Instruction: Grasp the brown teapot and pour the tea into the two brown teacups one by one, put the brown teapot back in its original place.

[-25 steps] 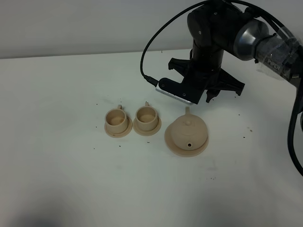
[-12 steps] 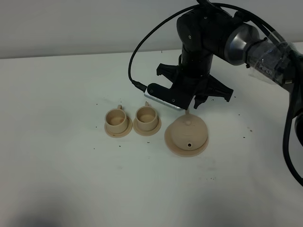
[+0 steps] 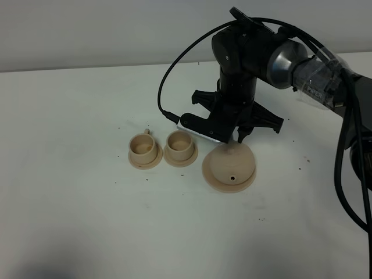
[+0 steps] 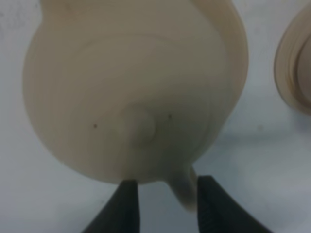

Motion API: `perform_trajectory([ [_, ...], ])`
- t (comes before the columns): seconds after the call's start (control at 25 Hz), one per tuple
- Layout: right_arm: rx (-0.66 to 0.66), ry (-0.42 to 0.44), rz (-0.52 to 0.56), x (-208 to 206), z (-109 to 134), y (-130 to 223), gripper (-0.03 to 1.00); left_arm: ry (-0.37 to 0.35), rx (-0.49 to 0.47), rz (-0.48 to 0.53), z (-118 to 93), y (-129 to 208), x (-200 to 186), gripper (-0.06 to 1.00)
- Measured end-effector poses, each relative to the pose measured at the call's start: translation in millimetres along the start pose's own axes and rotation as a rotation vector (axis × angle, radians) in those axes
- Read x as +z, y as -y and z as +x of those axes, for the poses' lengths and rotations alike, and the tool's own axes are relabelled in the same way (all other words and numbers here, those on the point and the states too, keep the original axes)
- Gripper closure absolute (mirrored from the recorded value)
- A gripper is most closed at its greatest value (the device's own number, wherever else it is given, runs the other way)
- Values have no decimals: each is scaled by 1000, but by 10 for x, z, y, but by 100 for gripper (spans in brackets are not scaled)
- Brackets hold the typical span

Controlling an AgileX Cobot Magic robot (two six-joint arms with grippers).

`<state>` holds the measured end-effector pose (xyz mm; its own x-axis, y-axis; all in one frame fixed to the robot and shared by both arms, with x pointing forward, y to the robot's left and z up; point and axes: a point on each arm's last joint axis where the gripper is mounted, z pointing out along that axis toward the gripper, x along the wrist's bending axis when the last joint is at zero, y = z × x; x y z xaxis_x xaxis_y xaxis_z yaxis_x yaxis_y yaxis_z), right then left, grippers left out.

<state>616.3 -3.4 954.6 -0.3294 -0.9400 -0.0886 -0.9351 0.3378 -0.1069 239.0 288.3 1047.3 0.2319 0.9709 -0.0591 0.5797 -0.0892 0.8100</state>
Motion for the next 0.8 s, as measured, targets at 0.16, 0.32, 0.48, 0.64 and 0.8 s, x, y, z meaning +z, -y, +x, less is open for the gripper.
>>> perform_trajectory([
  [0.16,-4,1,13,4,-1,12,67,0,0,0,0,0,0,82],
  [0.32,-8,28,39,3,-27,36,67,0,0,0,0,0,0,82],
  [0.48,-10,53,59,2,-49,53,67,0,0,-1,0,-1,0,82],
  [0.64,-13,50,65,9,-47,59,67,0,0,-1,0,-1,0,82],
  [0.8,-15,43,66,31,-44,62,67,0,0,-1,0,-1,0,82],
])
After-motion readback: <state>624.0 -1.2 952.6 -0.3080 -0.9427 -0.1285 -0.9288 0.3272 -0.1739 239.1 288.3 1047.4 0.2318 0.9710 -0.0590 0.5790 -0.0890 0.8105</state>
